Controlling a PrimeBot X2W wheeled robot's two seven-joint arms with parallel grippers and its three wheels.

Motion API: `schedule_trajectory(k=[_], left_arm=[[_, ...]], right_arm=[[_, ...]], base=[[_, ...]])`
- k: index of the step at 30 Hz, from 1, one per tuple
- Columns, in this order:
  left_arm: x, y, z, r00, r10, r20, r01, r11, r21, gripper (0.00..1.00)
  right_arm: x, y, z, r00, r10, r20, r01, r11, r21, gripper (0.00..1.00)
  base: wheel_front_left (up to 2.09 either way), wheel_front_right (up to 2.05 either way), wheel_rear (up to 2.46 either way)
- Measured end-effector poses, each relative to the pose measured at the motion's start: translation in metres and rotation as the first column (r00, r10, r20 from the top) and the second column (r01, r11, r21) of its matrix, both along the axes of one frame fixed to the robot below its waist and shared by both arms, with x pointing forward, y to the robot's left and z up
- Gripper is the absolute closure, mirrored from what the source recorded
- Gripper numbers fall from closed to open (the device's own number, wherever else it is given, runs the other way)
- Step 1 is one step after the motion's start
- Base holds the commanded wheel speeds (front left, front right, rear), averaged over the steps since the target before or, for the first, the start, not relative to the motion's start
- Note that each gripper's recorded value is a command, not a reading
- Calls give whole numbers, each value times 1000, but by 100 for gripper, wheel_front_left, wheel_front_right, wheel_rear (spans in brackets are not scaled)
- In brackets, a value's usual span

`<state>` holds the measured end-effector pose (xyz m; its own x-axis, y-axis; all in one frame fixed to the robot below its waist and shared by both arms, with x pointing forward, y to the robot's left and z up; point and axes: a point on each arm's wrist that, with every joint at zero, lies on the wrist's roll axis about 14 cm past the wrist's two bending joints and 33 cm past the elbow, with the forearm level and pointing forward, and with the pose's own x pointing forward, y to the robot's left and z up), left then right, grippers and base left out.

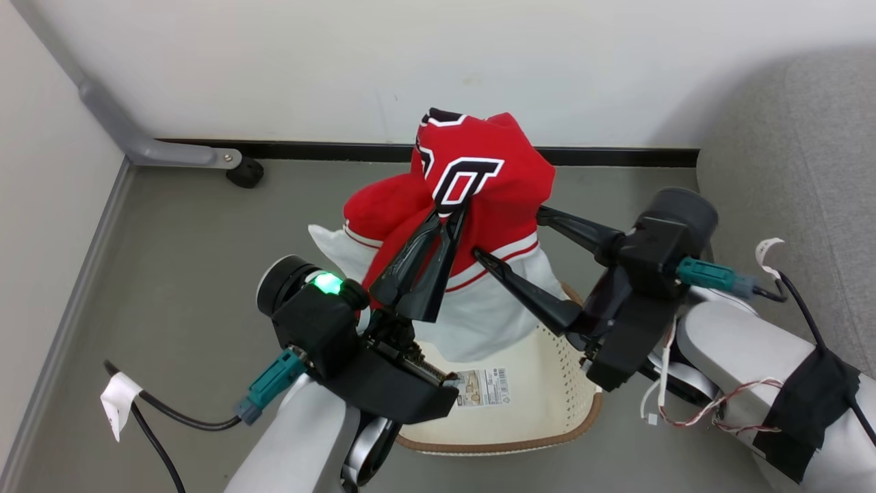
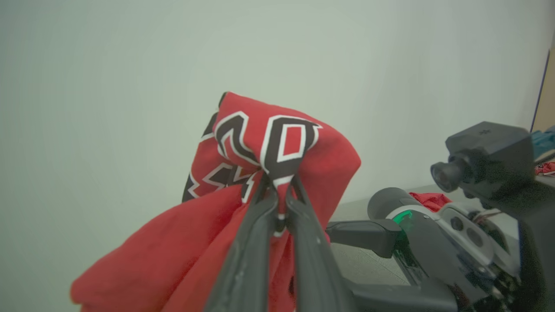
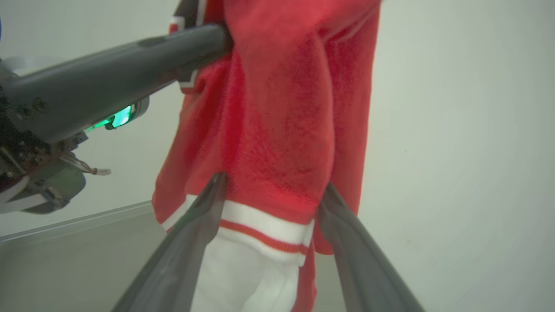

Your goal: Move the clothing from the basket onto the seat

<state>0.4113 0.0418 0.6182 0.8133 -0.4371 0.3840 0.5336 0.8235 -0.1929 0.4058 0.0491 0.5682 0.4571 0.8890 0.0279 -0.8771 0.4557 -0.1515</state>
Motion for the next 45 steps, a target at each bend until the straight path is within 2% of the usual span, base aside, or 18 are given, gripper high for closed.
schedule_trajectory(k=[2, 3, 4, 5, 6, 7, 15, 16, 17, 18, 34, 45], left_arm=[[0, 1, 0, 1000, 3, -1, -3, 1000, 2, 100], [0, 2, -1, 1000, 5, -3, -5, 1000, 3, 100], [1, 3, -2, 1000, 8, -5, -8, 1000, 4, 100], [1, 4, -3, 1000, 12, -8, -12, 1000, 4, 100], [1, 5, -3, 1000, 13, -10, -13, 1000, 4, 100], [2, 5, -4, 1000, 15, -12, -15, 1000, 4, 100], [5, 7, -11, 999, 19, -32, -19, 1000, 5, 100], [6, 8, -12, 999, 24, -35, -24, 1000, 4, 68], [8, 10, -12, 999, 29, -38, -29, 1000, 3, 13], [9, 11, -13, 999, 32, -40, -32, 999, 2, 0], [14, 5, -36, 994, 21, -106, -20, 1000, 15, 0], [5, -22, -56, 987, -58, -151, 64, 997, 33, 0]], right_arm=[[0, 6, -3, 1000, 22, -4, -22, 1000, -22, 0], [1, 8, -4, 1000, 29, -8, -29, 999, -27, 4], [2, 11, -5, 999, 34, -12, -34, 999, -31, 60], [3, 13, -6, 999, 37, -20, -38, 999, -33, 96], [4, 15, -6, 999, 39, -24, -39, 999, -31, 96], [5, 16, -6, 999, 39, -28, -40, 999, -29, 100], [11, 12, -4, 998, 18, -62, -16, 999, 30, 100], [11, 11, -3, 998, 15, -60, -13, 999, 35, 100], [12, 11, -2, 998, 13, -54, -11, 999, 40, 100], [13, 10, 0, 999, 10, -50, -8, 999, 43, 100], [31, -20, 17, 995, -96, -27, 99, 990, 98, 100], [41, -66, 29, 971, -237, -27, 239, 963, 122, 100]], base=[[0, 0, 0], [0, 0, 0], [0, 0, 0], [0, 0, 0], [0, 0, 0], [0, 0, 0], [0, 0, 0], [0, 0, 0], [0, 0, 0], [0, 0, 0], [0, 0, 0], [0, 0, 0]])
